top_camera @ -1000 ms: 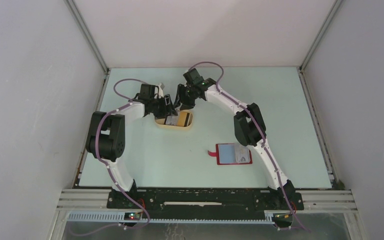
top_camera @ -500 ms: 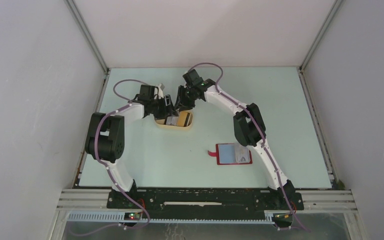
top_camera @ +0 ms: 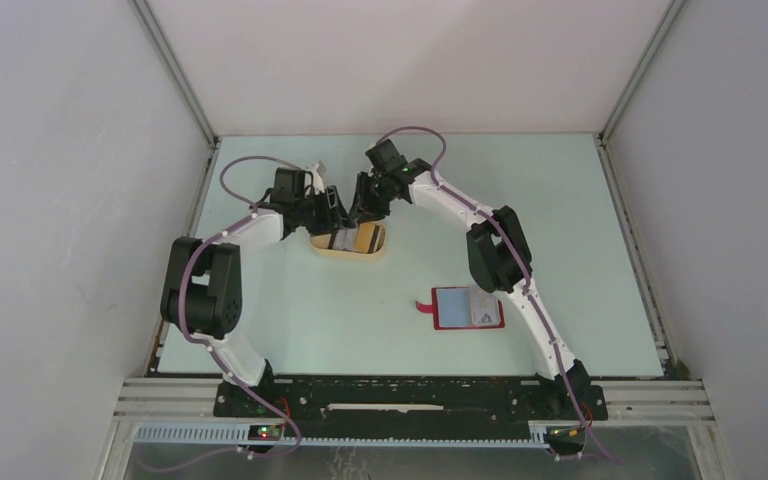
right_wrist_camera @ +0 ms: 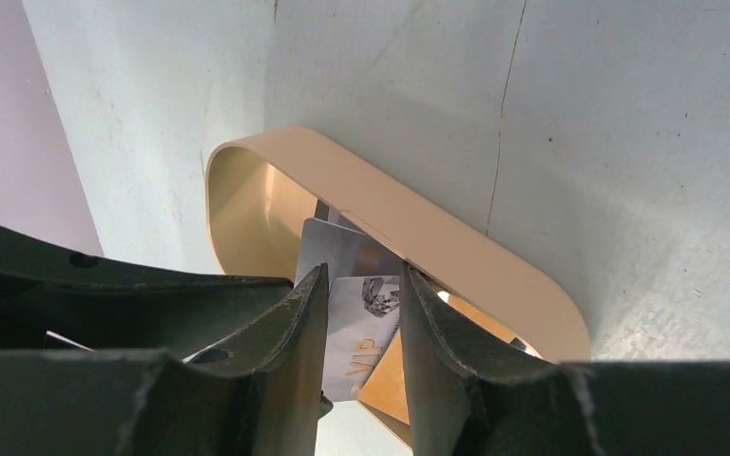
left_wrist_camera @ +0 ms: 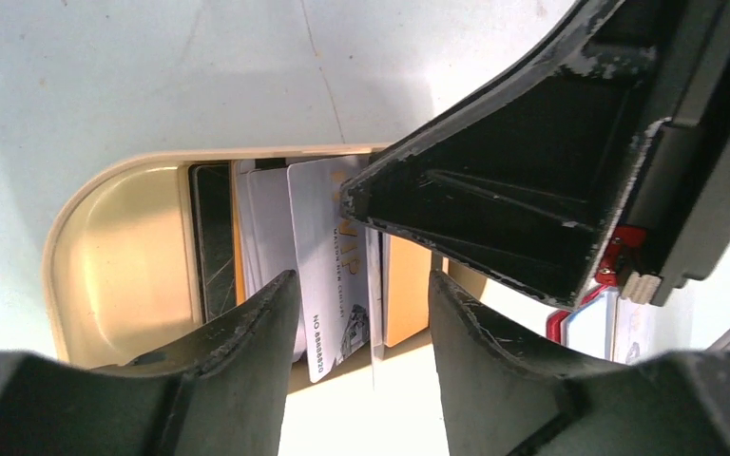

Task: Put the credit cards into the card holder
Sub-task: Pick up the credit card from the storage box.

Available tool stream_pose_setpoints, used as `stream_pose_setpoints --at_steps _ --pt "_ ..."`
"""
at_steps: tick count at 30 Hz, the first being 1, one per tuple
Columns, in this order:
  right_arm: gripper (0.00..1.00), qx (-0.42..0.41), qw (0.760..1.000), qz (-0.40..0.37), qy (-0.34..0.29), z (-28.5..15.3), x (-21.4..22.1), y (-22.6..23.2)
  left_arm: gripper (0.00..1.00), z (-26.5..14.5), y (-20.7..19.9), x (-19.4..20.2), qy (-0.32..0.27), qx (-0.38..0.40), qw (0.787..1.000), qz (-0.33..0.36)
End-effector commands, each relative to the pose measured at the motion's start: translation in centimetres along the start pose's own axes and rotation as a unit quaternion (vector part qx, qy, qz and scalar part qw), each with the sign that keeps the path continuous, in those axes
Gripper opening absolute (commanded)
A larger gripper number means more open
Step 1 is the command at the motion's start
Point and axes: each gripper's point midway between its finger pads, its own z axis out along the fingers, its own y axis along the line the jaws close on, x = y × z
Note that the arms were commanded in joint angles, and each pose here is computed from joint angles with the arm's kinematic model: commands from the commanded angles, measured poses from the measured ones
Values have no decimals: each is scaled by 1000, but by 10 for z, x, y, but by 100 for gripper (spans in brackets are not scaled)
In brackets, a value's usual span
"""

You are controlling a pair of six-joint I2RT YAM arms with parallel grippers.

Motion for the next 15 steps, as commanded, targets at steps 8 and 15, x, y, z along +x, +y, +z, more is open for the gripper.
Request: stream_pose_setpoints --at_steps 8,15 --pt "39 1 1000 -12 -4 -17 -1 7 60 -13 -1 -2 -18 -21 1000 8" --pt "38 1 1000 -12 -4 -17 0 7 59 -19 -2 -8 -31 -31 999 21"
